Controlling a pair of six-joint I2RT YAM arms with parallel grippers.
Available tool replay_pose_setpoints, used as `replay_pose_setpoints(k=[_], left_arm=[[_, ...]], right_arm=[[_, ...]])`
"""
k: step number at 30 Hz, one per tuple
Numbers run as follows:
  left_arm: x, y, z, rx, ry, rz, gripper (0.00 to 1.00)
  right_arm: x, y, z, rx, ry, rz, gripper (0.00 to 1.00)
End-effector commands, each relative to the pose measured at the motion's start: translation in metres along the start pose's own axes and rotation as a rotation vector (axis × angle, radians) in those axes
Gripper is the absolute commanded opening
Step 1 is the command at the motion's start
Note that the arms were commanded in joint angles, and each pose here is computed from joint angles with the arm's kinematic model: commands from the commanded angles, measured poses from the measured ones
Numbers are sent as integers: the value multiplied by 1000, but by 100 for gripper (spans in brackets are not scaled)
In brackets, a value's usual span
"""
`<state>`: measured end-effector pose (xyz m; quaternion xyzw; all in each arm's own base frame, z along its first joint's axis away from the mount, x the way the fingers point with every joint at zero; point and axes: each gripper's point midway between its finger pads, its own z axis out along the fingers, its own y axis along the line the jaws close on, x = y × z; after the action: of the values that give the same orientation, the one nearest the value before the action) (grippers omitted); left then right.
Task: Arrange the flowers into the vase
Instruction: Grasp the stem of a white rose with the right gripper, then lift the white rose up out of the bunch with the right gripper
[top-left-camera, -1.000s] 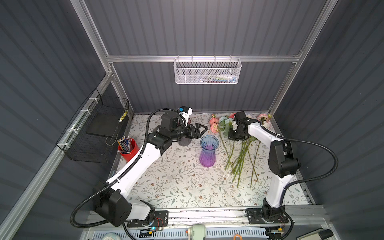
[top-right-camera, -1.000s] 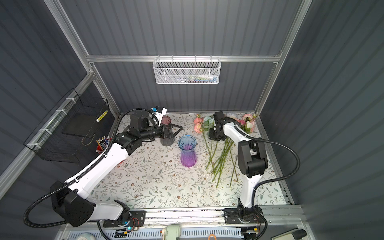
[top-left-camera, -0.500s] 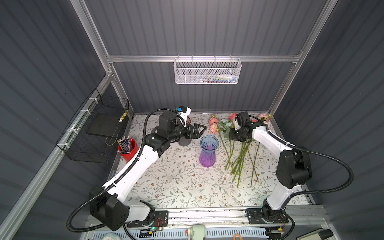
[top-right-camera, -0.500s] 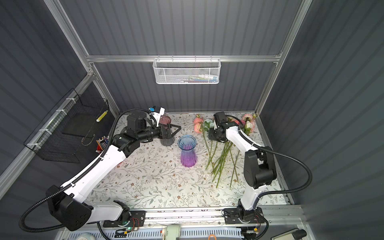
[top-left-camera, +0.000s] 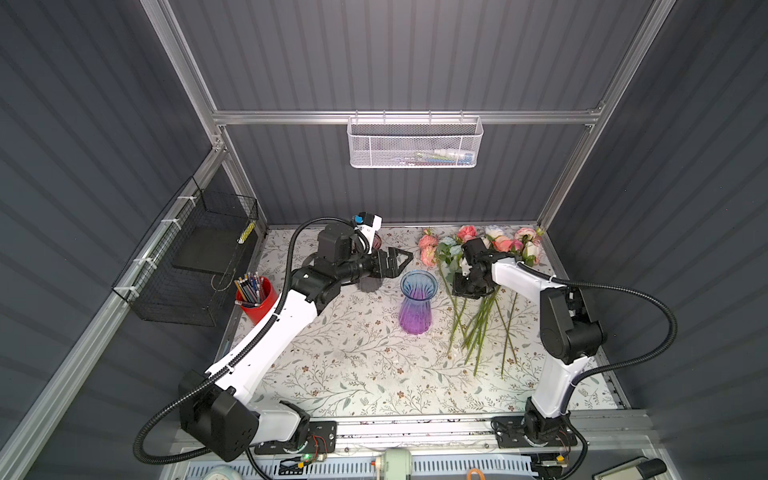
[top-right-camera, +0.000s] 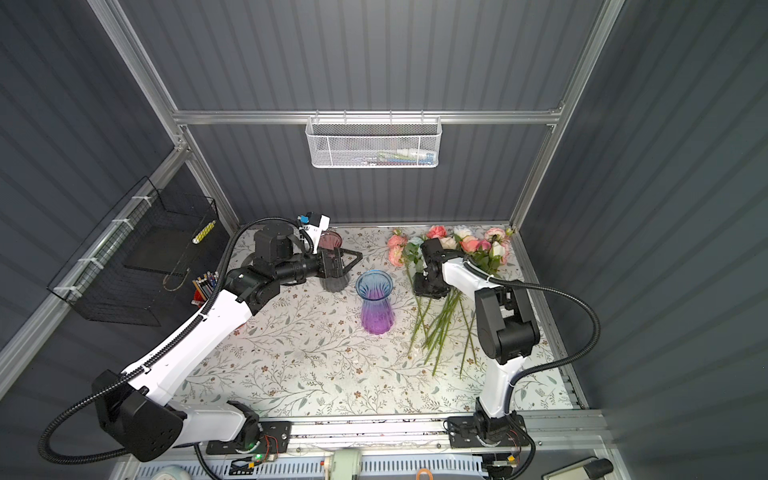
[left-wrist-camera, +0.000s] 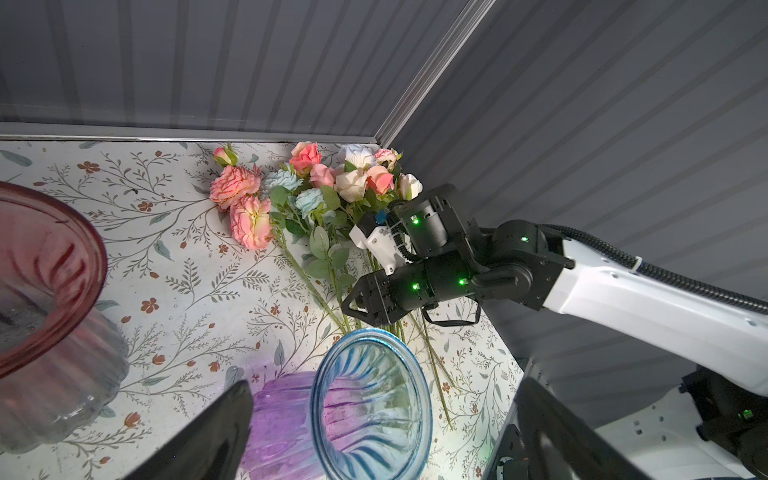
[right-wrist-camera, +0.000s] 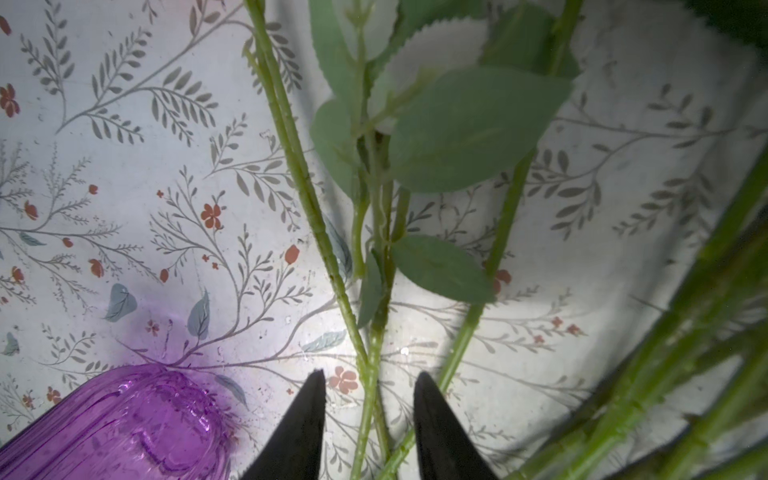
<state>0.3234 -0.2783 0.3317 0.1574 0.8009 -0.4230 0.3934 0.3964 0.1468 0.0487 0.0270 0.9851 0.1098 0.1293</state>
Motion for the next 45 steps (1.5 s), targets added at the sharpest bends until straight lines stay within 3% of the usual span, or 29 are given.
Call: replay_pose_setpoints(k=[1, 9, 14, 17, 34, 41, 45], left_arm=[[2, 2, 2, 0, 7, 7, 99], [1, 1, 2, 3, 6, 7, 99], [0, 1, 0, 0, 0, 11, 99], [-1, 0, -1, 2, -3, 12, 99], [-5, -9, -8, 34, -31, 26, 99], [-15, -14, -22, 18, -97, 76, 99], [-25, -5, -37, -64, -177, 102, 99]], right_arm=[[-7, 2, 11, 6, 13, 8, 36], [-22, -2, 26, 48, 25, 23, 26], [-25, -2, 15, 47, 1, 18, 5], [-31, 1, -9, 34, -67, 17, 0], [-41, 38, -170, -120, -473, -53, 0], [-34, 36, -239, -162, -688, -68, 0], [-32, 39, -277, -187, -812, -80, 0]])
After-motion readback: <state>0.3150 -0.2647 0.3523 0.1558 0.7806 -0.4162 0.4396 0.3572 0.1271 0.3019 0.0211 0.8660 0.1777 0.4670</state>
